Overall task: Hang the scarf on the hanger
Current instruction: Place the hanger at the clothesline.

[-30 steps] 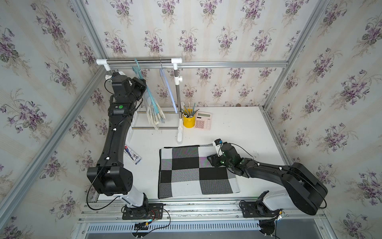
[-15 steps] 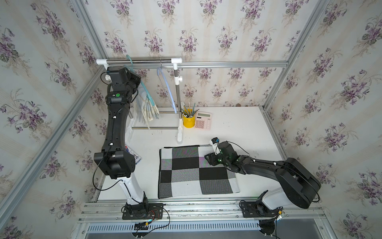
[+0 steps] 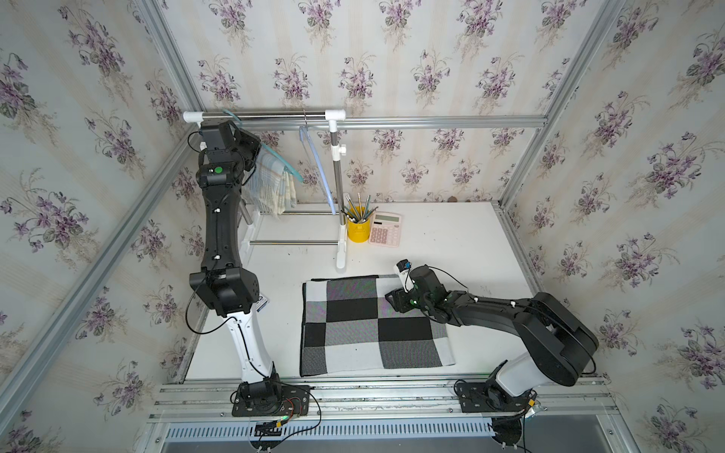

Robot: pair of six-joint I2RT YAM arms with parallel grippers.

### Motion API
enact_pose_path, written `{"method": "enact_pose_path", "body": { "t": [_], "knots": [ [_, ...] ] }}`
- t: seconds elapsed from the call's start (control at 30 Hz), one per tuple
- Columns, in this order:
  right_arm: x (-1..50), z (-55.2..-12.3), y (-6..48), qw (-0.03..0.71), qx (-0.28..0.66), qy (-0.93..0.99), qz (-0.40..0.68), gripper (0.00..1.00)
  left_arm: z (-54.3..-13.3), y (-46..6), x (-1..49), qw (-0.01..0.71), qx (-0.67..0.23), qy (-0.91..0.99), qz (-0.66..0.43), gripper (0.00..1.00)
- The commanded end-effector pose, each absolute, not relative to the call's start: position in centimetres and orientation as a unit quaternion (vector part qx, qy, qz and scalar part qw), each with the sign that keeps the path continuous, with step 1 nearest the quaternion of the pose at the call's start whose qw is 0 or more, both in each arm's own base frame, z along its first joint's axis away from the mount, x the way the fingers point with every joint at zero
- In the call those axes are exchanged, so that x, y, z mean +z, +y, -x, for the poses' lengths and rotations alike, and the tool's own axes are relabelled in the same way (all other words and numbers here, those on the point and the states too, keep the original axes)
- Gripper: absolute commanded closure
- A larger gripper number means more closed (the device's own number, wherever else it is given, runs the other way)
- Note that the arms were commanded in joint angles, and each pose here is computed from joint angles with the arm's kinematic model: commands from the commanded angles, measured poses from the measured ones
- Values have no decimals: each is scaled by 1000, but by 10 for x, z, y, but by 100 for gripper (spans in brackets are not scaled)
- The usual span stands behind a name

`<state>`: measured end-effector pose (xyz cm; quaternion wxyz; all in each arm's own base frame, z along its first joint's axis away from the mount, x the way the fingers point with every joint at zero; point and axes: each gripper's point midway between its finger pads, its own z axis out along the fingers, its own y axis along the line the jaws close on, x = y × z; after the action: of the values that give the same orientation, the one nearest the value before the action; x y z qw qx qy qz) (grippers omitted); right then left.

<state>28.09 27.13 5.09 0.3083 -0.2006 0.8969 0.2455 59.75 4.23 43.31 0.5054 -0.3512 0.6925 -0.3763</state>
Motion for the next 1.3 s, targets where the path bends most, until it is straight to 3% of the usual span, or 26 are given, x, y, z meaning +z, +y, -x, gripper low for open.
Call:
{"method": "enact_pose_path", "body": {
  "t": [0.0, 0.53, 0.57, 0.67, 0.8, 0.83, 1.03, 1.27],
  "knots": [
    [53, -281, 272, 310, 246, 896, 203, 41, -604, 32, 445, 499, -438, 683, 305, 100],
    [56, -279, 273, 317, 261, 889, 203, 41, -605, 35, 407, 449, -456, 711, 291, 100],
    [57, -279, 274, 318, 263, 888, 203, 41, -602, 34, 408, 449, -458, 713, 285, 95],
    [57, -278, 274, 319, 267, 887, 202, 40, -591, 24, 407, 447, -467, 718, 260, 59],
    [62, -279, 276, 327, 274, 882, 200, 37, -558, 17, 411, 467, -460, 719, 232, 31],
    [63, -278, 276, 329, 277, 881, 199, 36, -547, 15, 414, 472, -454, 721, 228, 17],
    [69, -274, 276, 338, 297, 872, 193, 35, -470, 10, 417, 494, -417, 738, 196, 14],
    [85, -272, 279, 353, 319, 859, 189, 35, -383, 24, 406, 538, -290, 763, 212, 13]
  ]
}}
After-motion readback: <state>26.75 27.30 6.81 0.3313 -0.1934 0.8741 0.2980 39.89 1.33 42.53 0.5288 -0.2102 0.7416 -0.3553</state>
